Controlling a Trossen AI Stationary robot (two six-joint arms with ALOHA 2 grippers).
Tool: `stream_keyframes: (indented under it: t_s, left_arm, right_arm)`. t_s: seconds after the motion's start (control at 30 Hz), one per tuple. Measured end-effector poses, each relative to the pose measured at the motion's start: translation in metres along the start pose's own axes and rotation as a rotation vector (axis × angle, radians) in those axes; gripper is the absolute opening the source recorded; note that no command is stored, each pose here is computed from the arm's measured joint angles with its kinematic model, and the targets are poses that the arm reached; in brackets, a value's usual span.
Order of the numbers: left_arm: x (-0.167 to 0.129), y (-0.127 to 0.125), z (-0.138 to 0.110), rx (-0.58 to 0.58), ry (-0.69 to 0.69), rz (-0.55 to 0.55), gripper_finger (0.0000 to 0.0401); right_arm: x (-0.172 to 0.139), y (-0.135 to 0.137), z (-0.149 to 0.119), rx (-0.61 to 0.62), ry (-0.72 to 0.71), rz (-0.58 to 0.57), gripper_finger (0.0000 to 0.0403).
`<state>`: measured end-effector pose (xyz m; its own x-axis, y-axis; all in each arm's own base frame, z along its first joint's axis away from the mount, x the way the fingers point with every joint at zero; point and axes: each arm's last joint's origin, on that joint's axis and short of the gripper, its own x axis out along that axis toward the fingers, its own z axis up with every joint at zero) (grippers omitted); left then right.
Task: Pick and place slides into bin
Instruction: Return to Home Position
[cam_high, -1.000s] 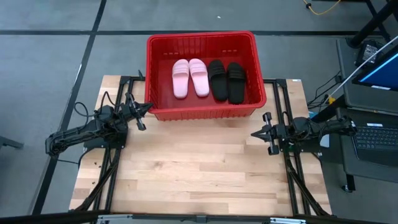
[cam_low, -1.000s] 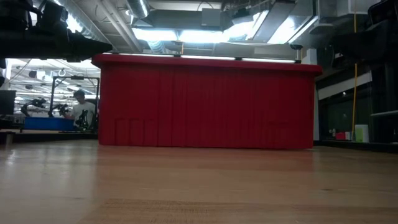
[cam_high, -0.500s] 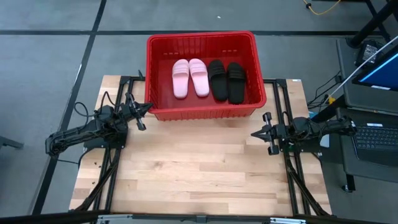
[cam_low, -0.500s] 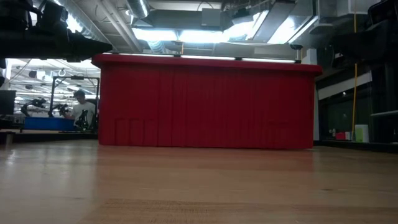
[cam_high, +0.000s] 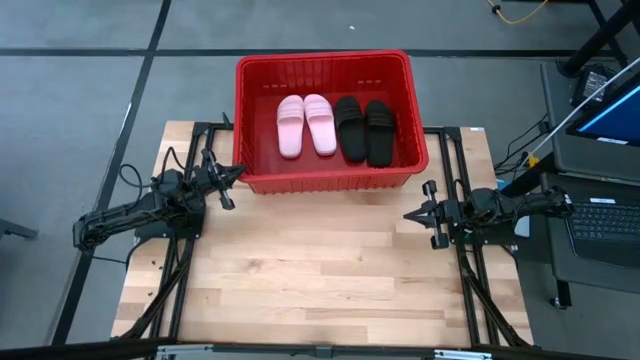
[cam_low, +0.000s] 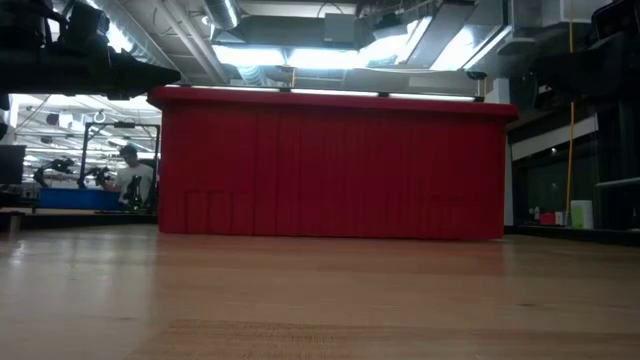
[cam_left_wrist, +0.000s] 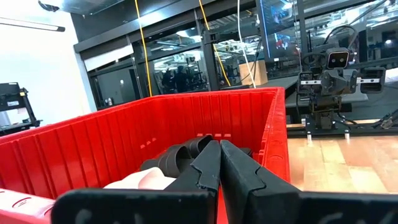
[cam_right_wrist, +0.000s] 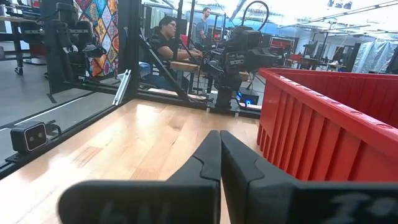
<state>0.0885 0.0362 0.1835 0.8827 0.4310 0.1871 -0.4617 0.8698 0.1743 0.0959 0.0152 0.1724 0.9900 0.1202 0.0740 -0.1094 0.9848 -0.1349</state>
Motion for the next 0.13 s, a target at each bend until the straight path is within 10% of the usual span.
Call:
stream_keyframes:
  t_s: [0.13]
  left_arm:
    - [0.0000,0.0000,0.0000,0.000,0.000,0.001,0.0008]
  right_arm:
    - [0.0000,0.0000,0.0000,0.000,0.000,0.000,0.0006]
